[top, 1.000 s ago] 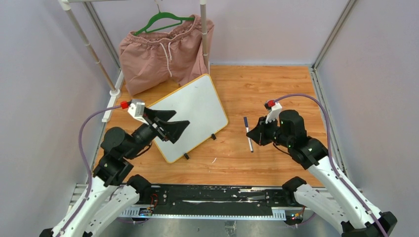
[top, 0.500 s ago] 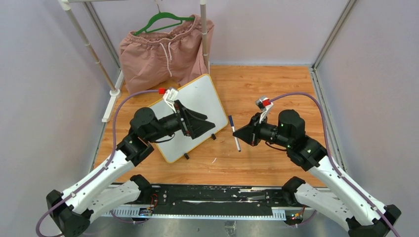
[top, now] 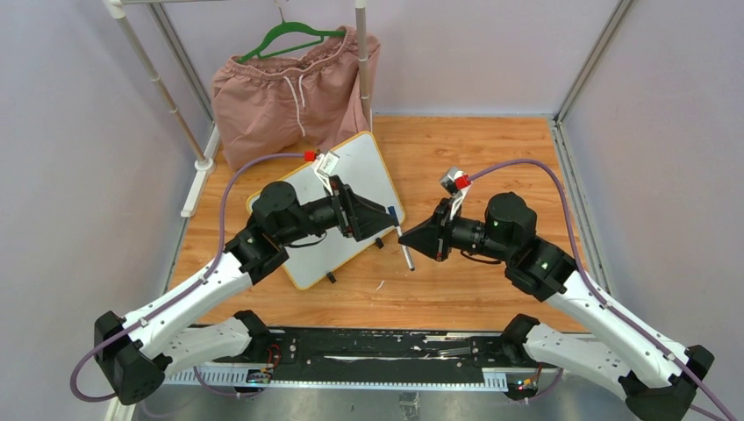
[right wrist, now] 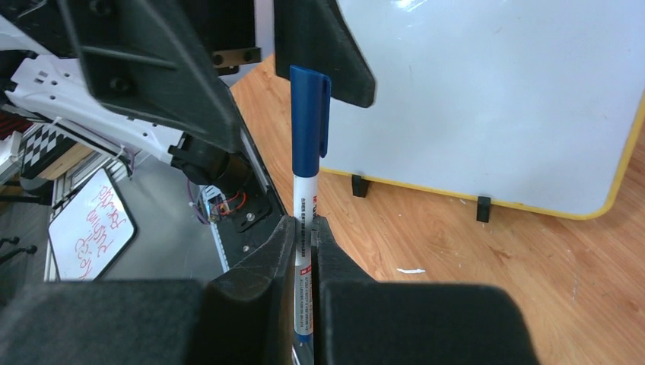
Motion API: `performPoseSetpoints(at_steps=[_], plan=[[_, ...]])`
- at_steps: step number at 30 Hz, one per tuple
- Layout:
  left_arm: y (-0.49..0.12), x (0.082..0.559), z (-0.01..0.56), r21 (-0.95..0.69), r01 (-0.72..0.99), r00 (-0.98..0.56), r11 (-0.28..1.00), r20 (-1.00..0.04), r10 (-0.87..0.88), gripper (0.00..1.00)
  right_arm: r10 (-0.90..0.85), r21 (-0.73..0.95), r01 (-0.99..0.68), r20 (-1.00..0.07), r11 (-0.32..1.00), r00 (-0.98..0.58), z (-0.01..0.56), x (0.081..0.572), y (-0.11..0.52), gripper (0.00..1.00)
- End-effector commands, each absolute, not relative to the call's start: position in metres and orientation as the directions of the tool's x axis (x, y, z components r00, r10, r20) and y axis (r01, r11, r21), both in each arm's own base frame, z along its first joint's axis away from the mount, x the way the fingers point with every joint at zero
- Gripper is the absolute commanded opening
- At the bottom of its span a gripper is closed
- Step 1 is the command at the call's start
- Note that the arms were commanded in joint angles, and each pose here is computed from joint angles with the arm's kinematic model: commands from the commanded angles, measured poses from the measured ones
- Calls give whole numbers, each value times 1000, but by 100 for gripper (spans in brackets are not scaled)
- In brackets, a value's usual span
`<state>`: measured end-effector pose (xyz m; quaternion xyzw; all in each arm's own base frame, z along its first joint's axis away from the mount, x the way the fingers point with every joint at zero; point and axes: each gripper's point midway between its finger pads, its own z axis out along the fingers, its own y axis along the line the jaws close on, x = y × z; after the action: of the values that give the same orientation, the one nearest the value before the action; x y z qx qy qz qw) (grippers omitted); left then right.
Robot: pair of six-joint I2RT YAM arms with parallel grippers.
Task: Write a sentence on the whiteboard
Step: Open the whiteboard marker at the center of the board.
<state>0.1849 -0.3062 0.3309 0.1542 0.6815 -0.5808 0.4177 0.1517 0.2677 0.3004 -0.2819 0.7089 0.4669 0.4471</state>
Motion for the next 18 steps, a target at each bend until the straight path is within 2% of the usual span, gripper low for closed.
performPoseSetpoints(at_steps=[1, 14, 18], plan=[[-310, 184, 357, -636, 734, -564, 240, -767, -306, 71, 53, 379, -854, -921, 356, -386, 330, 142, 273, 0], [-315, 175, 359, -632, 748, -573, 202, -769, -284, 44, 35, 364, -859, -925, 360, -378, 327, 141, 277, 0], [-316, 171, 357, -631, 753, -578, 188, -770, -269, 43, 36, 361, -858, -926, 366, -375, 327, 142, 277, 0]])
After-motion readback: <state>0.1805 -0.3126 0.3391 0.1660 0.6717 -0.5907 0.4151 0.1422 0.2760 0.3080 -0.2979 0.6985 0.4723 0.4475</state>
